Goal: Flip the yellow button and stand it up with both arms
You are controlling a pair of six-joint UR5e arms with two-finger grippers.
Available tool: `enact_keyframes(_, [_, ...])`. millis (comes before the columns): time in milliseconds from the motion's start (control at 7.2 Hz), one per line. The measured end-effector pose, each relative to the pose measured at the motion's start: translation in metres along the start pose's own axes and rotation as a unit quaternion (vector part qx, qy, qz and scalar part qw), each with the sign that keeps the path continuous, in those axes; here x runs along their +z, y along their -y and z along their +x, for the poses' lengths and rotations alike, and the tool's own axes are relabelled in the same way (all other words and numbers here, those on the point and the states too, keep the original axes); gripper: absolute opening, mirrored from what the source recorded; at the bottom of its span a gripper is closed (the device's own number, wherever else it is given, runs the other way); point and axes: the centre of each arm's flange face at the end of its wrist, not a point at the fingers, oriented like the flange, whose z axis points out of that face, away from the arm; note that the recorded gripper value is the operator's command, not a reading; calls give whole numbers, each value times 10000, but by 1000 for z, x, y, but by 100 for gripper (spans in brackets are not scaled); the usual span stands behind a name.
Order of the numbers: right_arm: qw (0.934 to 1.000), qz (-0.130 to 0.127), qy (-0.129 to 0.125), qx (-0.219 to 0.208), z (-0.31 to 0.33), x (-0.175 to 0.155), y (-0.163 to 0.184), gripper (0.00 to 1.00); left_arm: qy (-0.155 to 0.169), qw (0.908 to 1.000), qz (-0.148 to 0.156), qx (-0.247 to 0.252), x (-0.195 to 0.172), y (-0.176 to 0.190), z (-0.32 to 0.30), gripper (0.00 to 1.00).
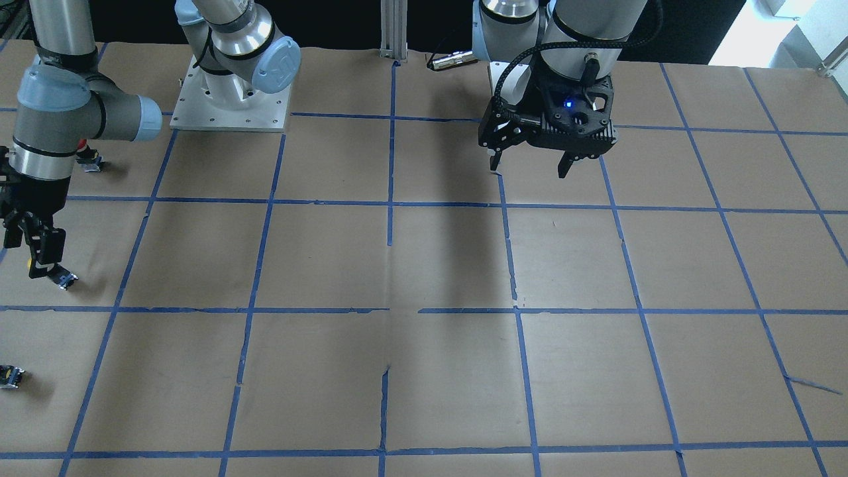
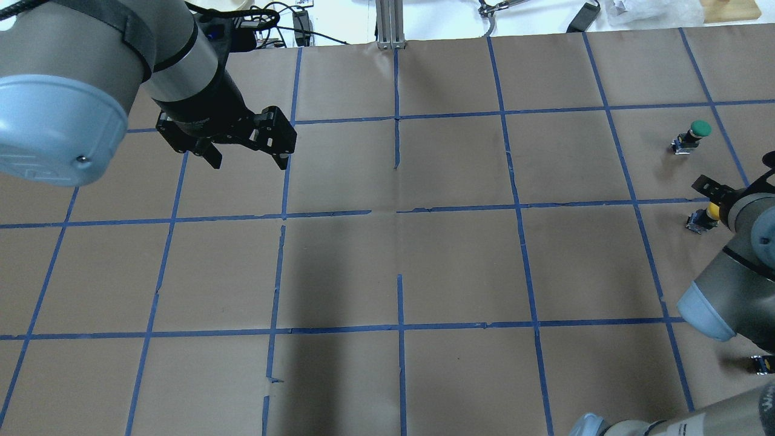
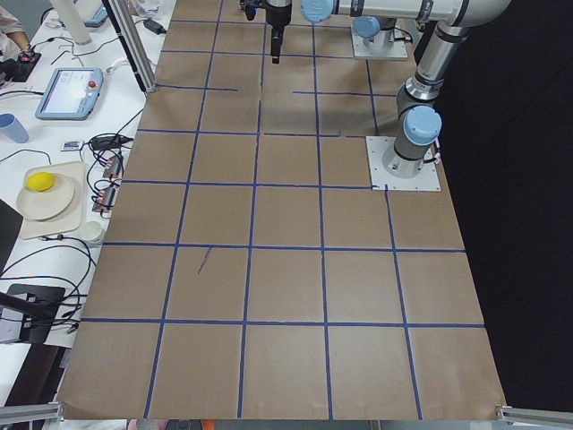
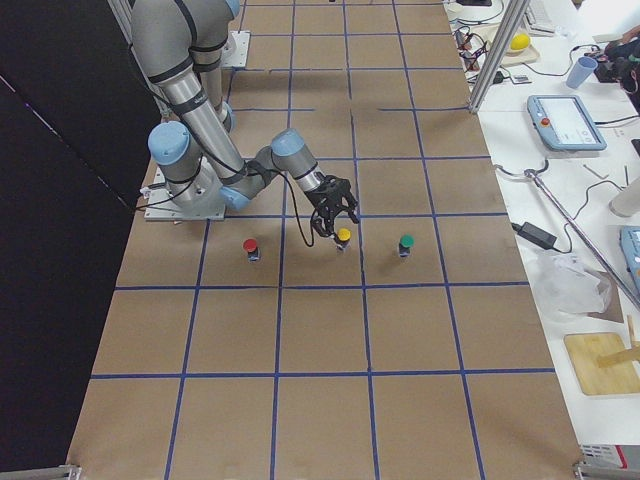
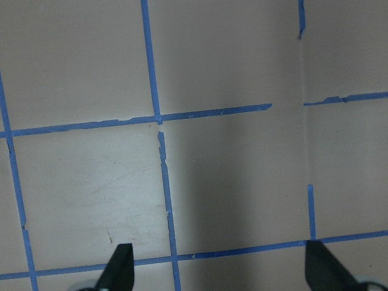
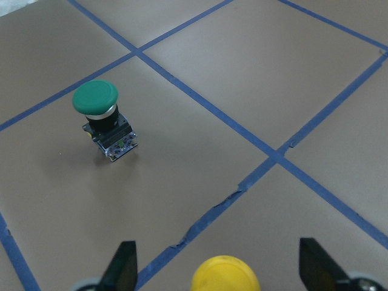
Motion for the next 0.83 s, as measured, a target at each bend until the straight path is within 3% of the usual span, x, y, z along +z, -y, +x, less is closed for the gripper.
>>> enact_keyframes(278, [9995,-293,42,-137,-9,5,18,99,-2,10000,-9,-10,-2,1,-1,100])
enact_keyframes(556, [9966,-770,59,-302,-27,-10,54,99,-3,10000,-2,-14,-2,1,-1,100])
enact_keyframes(694, [9928,-1147,42,-346,-34,-26,80,99,-6,10000,3,-14,-3,2,-2,100])
enact_keyframes(833, [9849,-1688,15,-394,-41,-43,109,99,-8,10000,6,-15,-3,2,-2,100])
